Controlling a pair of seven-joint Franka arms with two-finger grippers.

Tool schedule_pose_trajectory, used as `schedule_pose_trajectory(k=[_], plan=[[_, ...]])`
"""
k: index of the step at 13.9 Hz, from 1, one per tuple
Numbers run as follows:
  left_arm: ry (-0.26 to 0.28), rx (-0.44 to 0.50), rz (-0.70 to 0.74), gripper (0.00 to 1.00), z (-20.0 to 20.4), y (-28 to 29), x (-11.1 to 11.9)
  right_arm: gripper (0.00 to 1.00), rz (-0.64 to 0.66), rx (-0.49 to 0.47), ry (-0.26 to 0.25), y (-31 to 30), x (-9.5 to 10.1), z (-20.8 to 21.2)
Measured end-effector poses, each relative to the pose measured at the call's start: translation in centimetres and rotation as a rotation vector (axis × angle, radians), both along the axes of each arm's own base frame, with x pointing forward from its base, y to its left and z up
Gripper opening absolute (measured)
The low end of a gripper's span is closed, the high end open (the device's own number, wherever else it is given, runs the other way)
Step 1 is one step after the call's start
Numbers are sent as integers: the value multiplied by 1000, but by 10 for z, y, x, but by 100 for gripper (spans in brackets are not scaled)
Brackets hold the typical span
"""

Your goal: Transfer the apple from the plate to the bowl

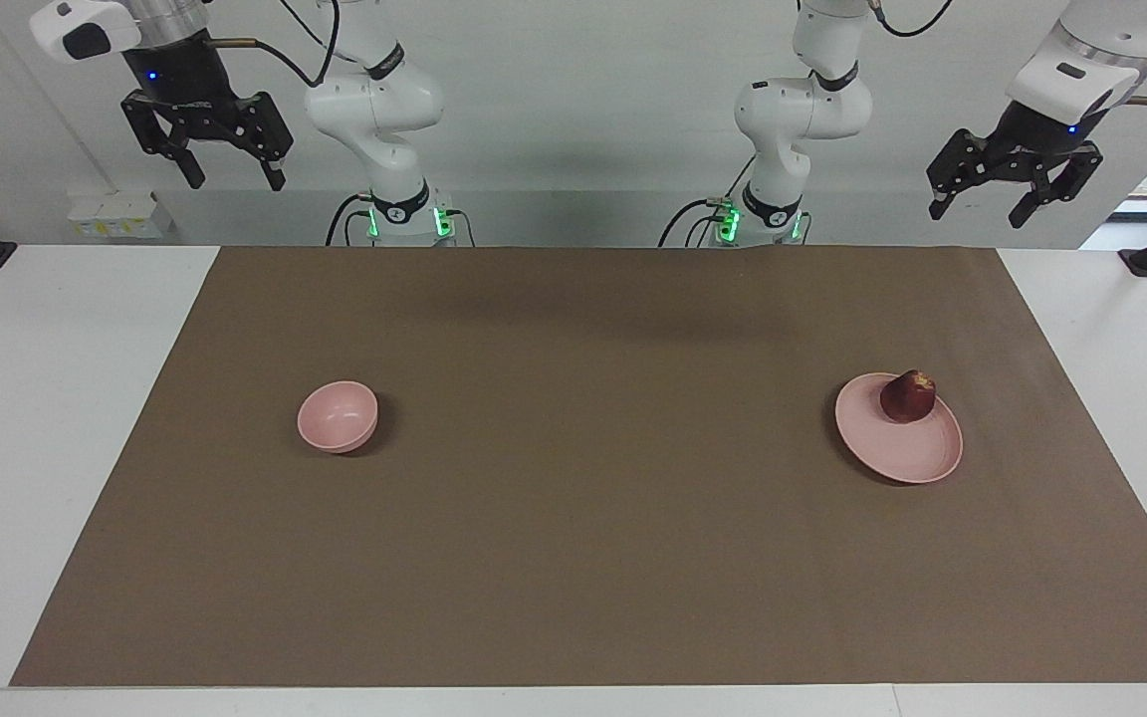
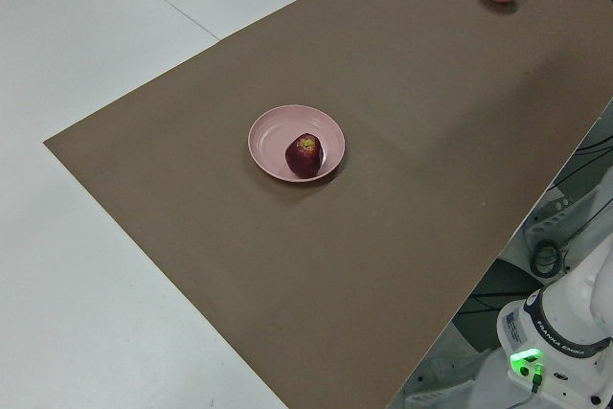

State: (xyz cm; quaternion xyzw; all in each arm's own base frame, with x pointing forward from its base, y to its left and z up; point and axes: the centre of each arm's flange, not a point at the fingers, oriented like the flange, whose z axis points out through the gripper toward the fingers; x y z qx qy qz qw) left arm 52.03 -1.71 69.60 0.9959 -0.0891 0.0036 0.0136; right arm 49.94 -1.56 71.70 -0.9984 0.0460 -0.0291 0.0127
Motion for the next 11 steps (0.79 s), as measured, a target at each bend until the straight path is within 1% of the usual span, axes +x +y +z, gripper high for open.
schedule_pose_trajectory(k=[11], plan=[[0,0,-4,100,0,-2,0,100,0,0,0,0,0,0]])
